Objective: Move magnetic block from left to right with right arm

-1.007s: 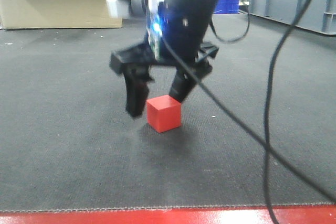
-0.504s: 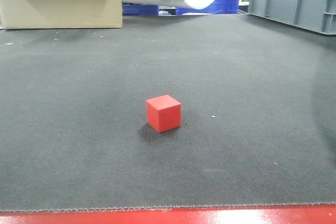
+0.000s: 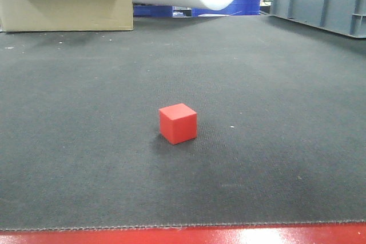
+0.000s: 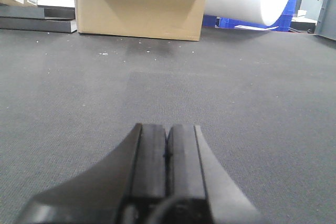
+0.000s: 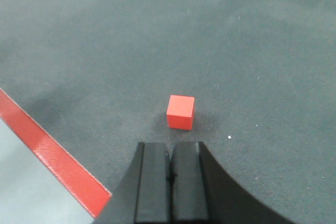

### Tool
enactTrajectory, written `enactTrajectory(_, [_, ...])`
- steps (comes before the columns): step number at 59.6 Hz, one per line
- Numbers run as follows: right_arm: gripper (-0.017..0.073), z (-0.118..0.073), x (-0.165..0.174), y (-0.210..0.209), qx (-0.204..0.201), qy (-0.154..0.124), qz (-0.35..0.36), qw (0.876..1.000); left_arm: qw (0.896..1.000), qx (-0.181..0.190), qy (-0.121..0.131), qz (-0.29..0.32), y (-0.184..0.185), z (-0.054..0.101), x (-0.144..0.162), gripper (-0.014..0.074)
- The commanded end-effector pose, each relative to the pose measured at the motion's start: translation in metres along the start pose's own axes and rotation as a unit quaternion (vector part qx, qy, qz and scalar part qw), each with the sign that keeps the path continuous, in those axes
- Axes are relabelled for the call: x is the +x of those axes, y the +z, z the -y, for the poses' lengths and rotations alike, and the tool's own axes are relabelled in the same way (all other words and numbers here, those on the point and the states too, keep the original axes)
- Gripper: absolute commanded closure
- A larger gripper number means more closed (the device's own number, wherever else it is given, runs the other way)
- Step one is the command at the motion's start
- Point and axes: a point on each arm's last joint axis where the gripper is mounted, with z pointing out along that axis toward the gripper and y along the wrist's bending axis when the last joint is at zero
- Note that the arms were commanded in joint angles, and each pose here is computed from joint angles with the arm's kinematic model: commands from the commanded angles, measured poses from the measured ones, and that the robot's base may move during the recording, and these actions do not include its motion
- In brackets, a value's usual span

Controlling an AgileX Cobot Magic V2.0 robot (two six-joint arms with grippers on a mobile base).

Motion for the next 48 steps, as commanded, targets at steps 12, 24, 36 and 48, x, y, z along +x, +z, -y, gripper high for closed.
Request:
enactTrajectory(12, [0.0482,-0.002,-0.011,-0.031,-0.004,0.0,0.104,0.995,0.999,0.002,-0.002,0.047,-0.001,0.0,-0.006,0.071])
enactTrajectory(24, [0.0482,-0.002,-0.012,-0.031,-0.004,0.0,0.108,0.994,0.999,0.002,-0.002,0.047,-0.001,0.0,-0.006,0.071])
enactTrajectory(36, [0.0482,0.002,-0.007,-0.035,0.018,-0.025,0.125,0.992,0.999,0.002,-0.002,0.047,-0.001,0.0,-0.006,0.071])
enactTrajectory(48, [0.0482,0.023,0.026,-0.045,0.115,-0.007,0.199,0.973,0.999,0.002,-0.002,0.047,-0.001,0.0,-0.006,0.071])
